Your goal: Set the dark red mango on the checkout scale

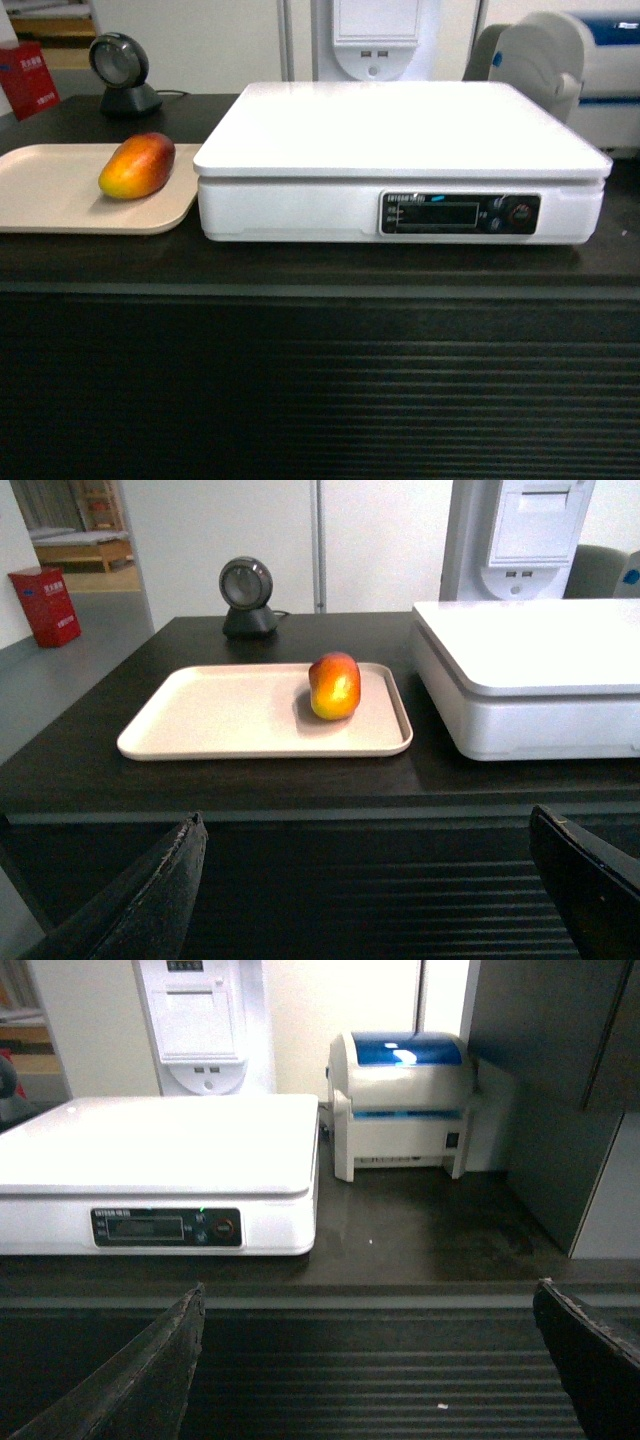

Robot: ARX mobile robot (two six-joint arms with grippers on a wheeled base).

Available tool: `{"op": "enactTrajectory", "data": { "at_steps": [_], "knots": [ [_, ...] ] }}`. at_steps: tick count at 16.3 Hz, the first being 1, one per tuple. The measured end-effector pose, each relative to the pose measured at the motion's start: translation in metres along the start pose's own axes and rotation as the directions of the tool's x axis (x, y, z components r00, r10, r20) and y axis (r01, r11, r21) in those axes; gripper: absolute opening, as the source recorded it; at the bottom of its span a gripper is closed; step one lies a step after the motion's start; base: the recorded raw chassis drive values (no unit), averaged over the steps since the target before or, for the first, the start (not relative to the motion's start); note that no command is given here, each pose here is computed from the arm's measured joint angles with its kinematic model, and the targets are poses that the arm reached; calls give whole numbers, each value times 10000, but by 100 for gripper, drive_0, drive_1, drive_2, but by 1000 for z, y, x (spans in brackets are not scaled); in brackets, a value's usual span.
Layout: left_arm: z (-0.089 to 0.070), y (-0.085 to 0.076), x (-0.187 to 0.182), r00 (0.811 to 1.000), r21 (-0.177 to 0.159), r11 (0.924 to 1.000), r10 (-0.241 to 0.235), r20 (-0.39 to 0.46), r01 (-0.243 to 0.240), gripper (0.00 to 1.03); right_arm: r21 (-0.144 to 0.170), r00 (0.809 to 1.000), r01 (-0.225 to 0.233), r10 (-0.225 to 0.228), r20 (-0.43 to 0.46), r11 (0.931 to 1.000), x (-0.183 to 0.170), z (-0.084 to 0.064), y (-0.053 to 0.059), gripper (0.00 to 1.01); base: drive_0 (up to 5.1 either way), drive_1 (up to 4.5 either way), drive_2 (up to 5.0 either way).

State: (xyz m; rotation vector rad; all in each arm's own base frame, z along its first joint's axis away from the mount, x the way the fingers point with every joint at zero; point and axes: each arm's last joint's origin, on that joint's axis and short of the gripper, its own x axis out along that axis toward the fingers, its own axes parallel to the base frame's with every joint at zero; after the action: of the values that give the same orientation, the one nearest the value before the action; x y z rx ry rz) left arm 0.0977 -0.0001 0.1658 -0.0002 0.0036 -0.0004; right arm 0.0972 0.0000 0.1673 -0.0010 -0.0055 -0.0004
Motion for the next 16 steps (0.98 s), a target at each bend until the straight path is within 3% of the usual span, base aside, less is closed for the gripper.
{"op": "enactTrajectory", "data": {
  "at_steps": [16],
  "knots": [
    [0,0,0,10000,4,10000,-4,0,4,98,4,10000,-4,4,-8,10000,0,0,0,98,0,0,0]
  ]
}}
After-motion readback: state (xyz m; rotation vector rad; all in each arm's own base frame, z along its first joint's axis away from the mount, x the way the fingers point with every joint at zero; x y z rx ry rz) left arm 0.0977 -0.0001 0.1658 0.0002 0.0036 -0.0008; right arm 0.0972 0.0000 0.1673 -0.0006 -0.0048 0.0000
